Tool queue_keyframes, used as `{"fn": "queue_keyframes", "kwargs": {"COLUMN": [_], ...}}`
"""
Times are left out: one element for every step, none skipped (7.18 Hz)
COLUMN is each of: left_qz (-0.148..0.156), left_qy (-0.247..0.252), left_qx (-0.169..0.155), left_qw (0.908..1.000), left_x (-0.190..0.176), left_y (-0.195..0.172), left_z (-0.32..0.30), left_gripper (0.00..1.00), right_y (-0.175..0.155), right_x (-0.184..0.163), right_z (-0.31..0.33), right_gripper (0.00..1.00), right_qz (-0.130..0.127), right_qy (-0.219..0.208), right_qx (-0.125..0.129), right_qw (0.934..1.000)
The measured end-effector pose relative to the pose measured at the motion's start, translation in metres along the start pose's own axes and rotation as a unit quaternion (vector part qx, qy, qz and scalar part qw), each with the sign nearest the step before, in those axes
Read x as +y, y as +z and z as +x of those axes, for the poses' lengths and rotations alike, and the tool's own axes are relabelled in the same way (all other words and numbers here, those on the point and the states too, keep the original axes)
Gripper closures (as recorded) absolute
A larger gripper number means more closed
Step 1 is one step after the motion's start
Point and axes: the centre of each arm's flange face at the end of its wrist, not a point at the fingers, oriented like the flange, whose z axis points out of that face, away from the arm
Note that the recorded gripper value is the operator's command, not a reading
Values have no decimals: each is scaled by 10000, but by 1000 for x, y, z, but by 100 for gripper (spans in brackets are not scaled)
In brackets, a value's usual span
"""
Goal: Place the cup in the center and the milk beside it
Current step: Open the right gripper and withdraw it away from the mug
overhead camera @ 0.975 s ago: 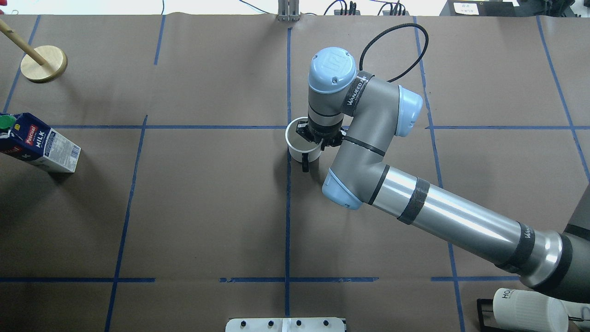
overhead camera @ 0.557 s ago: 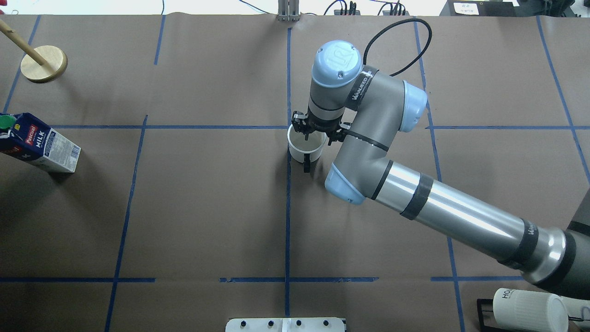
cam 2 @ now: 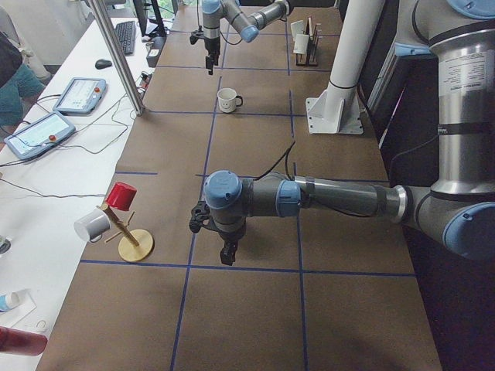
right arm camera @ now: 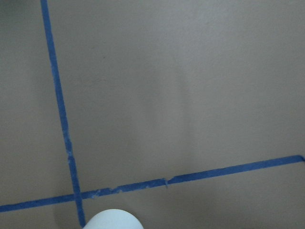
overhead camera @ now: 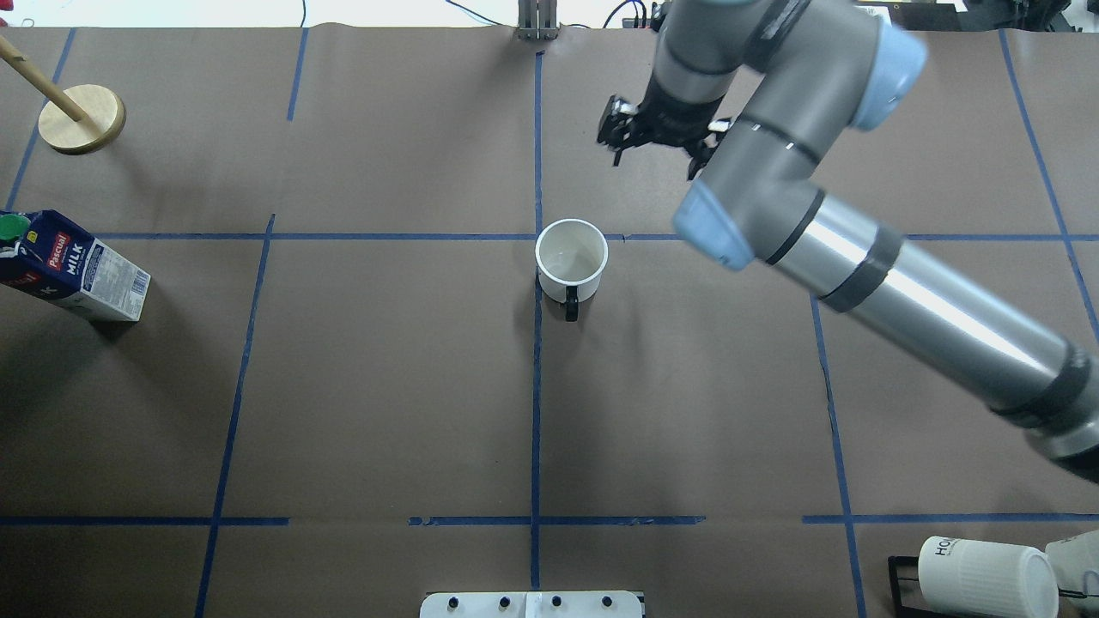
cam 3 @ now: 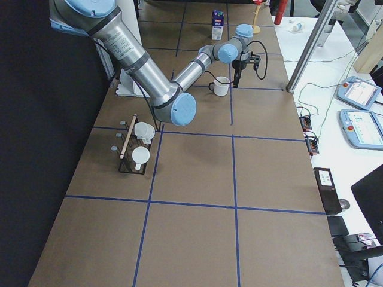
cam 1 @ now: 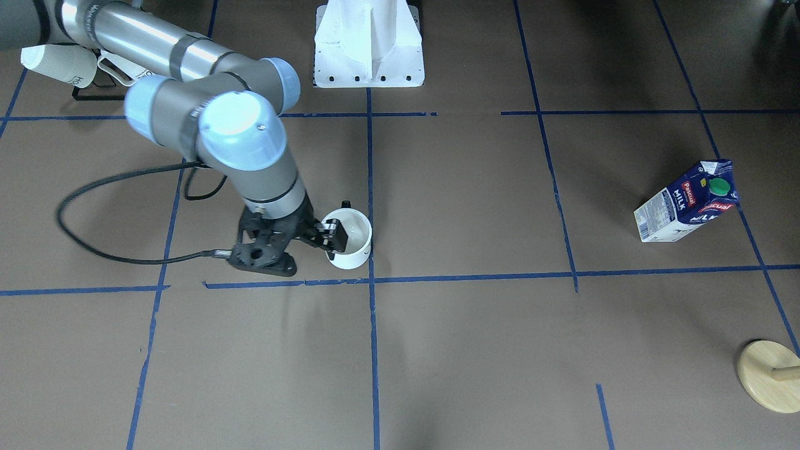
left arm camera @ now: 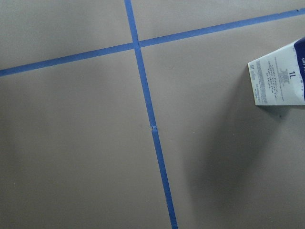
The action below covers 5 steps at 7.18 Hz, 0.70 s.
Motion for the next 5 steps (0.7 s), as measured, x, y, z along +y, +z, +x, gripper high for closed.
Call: {"fn": "queue_keyframes", "kwargs": {"left_qz": [113,196,234,257,291], "left_qy": [128,222,263,247,153], "left_qx": [-47,-83,-97,-106,-106], "left_qw": [9998,9995,9993,9993,9994], "left_x": [-15,-25,-29,-38,-53], "left_y": [-8,-15,-18,-20,-24], "left_z": [6,11,13,14,15], "left_gripper": [0,0,0,0,0], "right_y": [-25,-43,-58,-73,-83], "right_x": [-27,-49,-62,-65,-56], "right_z": [54,123,198,270,342], "right_gripper": [0,0,0,0,0], "right_qz": [-68,-58,-25,-9,-10], "right_qy": [-224,-513,-832,-1103,-1321], "right_qx": [34,74,114,109,94], "right_qw": [9997,9986,9965,9938,9912]}}
